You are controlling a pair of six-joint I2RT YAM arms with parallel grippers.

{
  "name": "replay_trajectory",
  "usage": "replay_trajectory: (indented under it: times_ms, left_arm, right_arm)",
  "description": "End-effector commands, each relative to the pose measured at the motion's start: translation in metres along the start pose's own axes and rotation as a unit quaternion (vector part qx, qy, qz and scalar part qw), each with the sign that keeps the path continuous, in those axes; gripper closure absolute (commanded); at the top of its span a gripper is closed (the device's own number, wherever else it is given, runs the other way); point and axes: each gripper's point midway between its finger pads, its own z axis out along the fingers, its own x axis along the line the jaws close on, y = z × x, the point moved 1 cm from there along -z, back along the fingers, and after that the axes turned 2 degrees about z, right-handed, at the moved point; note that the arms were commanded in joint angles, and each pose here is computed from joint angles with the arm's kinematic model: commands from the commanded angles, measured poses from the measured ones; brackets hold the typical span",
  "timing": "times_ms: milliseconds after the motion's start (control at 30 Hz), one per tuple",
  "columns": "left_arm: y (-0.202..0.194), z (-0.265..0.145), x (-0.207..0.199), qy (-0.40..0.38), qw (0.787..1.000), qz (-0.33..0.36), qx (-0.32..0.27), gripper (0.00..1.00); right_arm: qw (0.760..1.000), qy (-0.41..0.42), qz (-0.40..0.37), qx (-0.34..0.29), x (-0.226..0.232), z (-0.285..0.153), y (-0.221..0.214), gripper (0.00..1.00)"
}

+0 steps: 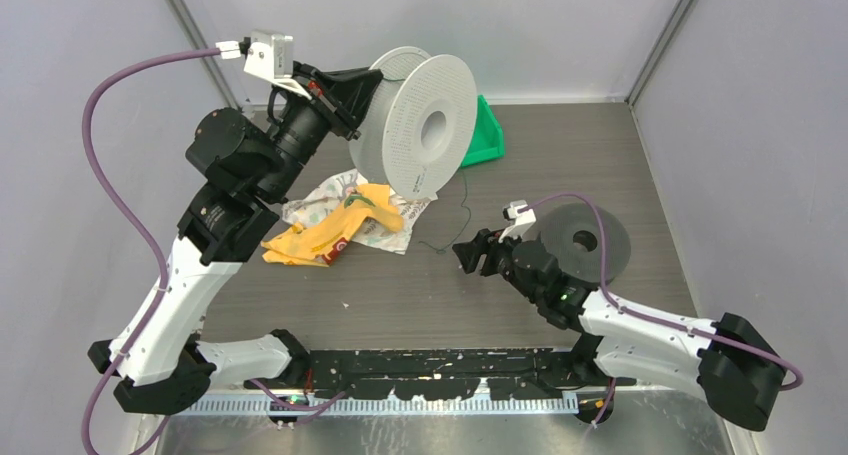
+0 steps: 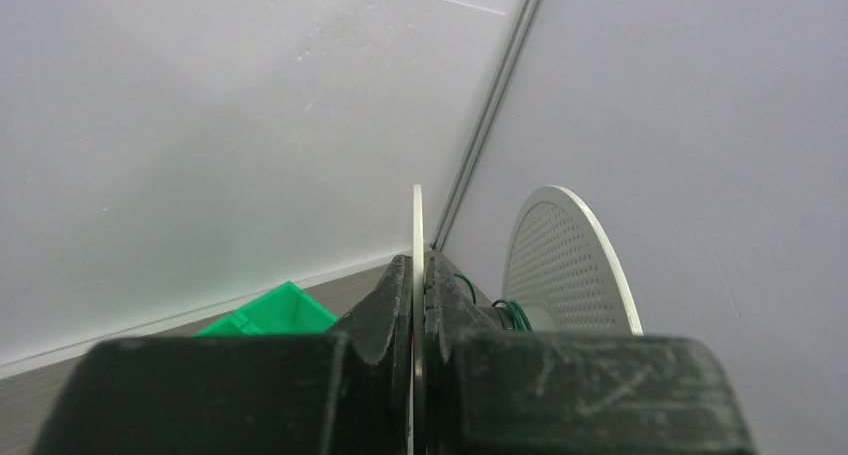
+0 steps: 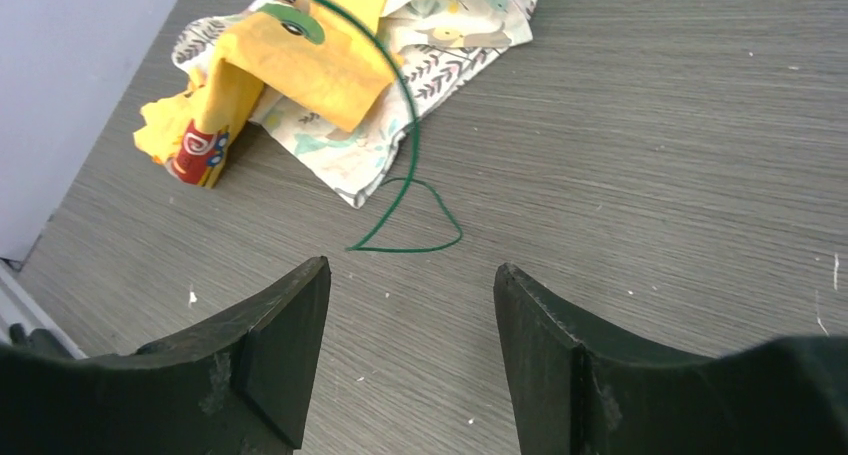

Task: Wrap the cables
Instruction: Wrap the cable around the cable reel.

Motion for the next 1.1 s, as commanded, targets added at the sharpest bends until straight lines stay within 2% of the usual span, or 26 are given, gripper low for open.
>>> replay_trajectory:
  times_ms: [0, 433, 567, 633, 767, 800, 867, 900, 1067]
  left_arm:
    - [0.053, -0.007, -0.010, -0.020, 0.995, -0.020, -0.093, 1.00]
    - [0.053, -0.009, -0.010, -0.018, 0.995, -0.021, -0.092, 1.00]
    - [0.054, -0.011, -0.009, -0.018, 0.995, -0.020, -0.093, 1.00]
    - [0.054, -0.011, -0.009, -0.018, 0.995, -0.021, -0.094, 1.00]
    - [0.054, -0.012, -0.010, -0.019, 0.995, -0.022, -0.093, 1.00]
    - [0.054, -0.012, -0.009, -0.018, 0.995, -0.022, -0.093, 1.00]
    - [0.052, -0.011, -0.007, -0.011, 0.995, -0.022, -0.092, 1.00]
    - [0.051, -0.010, -0.005, -0.006, 0.996, -0.021, -0.092, 1.00]
    - [0.028, -0.001, 0.024, 0.070, 0.993, -0.018, -0.095, 1.00]
  right_arm:
    - [0.999, -0.011, 0.006, -0.045, 0.006, 0.010, 0.026, 0.34]
    - [0.998, 0.035, 0.033, -0.050, 0.030, 0.037, 0.025, 0.37]
    - [0.997, 0.023, 0.046, -0.064, 0.026, 0.039, 0.029, 0.37]
    - [0.996, 0.016, 0.050, -0.073, 0.023, 0.042, 0.030, 0.40]
    - [0.996, -0.007, 0.053, -0.074, 0.014, 0.050, 0.027, 0.61]
    - [0.995, -0.015, 0.056, -0.076, 0.011, 0.052, 0.025, 0.69]
    - [0.996, -0.014, 0.054, -0.066, 0.010, 0.055, 0.021, 0.94]
    - [0.997, -0.008, 0.050, -0.055, 0.013, 0.056, 0.018, 0.99]
    - [0.996, 0.061, 0.018, 0.056, 0.045, 0.048, -0.004, 0.99]
